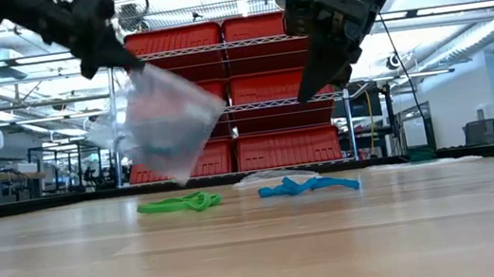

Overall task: Sort rubber bands
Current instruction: Put the dark blue rubber band into the left zip lock bag, then open the middle zip lock bag

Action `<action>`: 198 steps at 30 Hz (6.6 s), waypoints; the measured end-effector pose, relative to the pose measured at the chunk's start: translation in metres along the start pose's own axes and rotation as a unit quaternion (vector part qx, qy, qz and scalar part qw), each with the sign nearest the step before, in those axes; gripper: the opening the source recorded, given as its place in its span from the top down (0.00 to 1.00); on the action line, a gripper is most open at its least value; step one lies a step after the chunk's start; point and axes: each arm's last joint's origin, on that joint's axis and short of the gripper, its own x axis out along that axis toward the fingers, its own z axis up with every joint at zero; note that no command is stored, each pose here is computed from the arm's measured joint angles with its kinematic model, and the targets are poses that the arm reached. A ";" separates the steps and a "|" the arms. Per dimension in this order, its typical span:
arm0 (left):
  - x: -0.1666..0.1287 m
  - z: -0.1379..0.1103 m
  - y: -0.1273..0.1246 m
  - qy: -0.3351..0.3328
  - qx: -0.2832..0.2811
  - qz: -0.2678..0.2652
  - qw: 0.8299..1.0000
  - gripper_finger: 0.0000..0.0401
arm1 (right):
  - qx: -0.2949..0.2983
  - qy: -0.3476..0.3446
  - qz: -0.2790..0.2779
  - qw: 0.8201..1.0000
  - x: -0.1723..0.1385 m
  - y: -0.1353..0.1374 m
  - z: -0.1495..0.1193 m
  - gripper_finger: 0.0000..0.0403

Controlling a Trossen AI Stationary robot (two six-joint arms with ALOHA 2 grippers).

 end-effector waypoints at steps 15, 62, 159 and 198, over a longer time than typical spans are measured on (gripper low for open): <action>0.053 -0.050 0.045 0.132 0.031 0.206 0.969 0.86 | -0.011 -0.013 -0.105 0.994 0.010 -0.029 0.003 0.87; 0.036 0.011 -0.004 -0.137 0.177 -0.201 0.954 0.58 | -0.032 0.020 -0.091 0.995 -0.041 0.002 0.083 1.00; 0.071 0.000 -0.056 -0.138 0.152 -0.181 0.962 0.97 | -0.037 -0.057 -0.072 0.995 -0.010 0.015 0.099 0.99; 0.090 -0.002 -0.066 -0.147 0.149 -0.225 0.952 1.00 | -0.056 -0.045 -0.075 0.995 -0.010 0.028 0.096 0.99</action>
